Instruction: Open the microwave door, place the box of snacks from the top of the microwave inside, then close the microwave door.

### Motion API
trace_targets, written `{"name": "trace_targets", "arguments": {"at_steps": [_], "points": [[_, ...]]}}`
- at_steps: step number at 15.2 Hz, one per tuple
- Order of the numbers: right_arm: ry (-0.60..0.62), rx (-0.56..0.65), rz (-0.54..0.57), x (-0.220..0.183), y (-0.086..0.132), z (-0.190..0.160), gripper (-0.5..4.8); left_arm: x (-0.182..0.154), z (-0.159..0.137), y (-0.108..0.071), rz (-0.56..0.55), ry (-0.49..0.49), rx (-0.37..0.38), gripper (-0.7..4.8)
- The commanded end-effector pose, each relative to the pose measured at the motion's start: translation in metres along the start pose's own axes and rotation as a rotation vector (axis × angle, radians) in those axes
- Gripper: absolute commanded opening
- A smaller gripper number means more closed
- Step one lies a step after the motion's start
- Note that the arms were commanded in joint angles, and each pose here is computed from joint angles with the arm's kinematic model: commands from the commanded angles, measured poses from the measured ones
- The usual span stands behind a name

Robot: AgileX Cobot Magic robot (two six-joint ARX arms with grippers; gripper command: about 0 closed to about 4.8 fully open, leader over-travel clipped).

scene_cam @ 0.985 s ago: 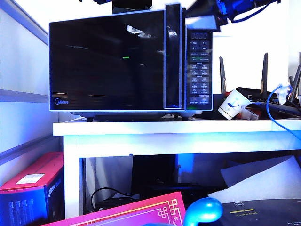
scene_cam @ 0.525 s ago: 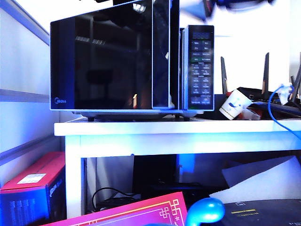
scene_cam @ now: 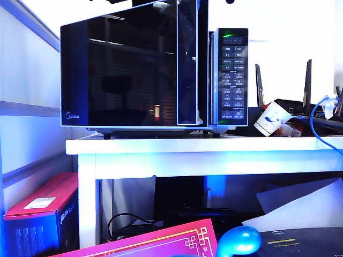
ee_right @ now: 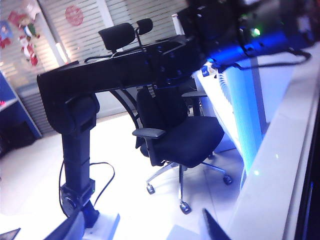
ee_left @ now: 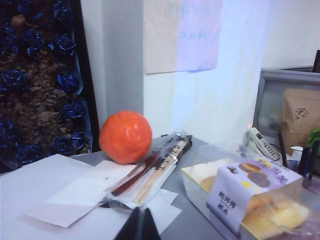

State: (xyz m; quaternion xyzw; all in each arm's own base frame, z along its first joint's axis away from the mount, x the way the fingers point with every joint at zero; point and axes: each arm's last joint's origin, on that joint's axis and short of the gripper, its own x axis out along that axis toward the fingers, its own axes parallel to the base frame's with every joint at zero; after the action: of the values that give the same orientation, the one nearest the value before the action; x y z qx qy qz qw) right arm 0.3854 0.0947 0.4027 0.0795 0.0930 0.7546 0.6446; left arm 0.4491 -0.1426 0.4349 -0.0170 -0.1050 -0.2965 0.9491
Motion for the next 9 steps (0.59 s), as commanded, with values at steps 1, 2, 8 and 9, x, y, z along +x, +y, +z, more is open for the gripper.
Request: {"name": "trace_targets", "arguments": {"at_steps": [1,2,8,9], "points": [[-0.003,-0.04,-0.008,0.0,0.004,0.006,3.01,-0.001,0.001,-0.001,-0.006,0.023,-0.006,-0.06],[-0.014,-0.065,-0.042,0.0,0.003,0.008,3.01,-0.001,-0.002,-0.001,-0.004,0.057,-0.017,-0.06],[-0.151,-0.246,-0.454,-0.011,-0.005,0.02,3.01,0.0,-0.027,0.0,-0.002,0.228,-0.04,-0.06],[-0.17,-0.262,-0.549,-0.012,-0.007,0.02,3.01,0.001,-0.028,0.0,-0.002,0.232,-0.04,-0.06]]}}
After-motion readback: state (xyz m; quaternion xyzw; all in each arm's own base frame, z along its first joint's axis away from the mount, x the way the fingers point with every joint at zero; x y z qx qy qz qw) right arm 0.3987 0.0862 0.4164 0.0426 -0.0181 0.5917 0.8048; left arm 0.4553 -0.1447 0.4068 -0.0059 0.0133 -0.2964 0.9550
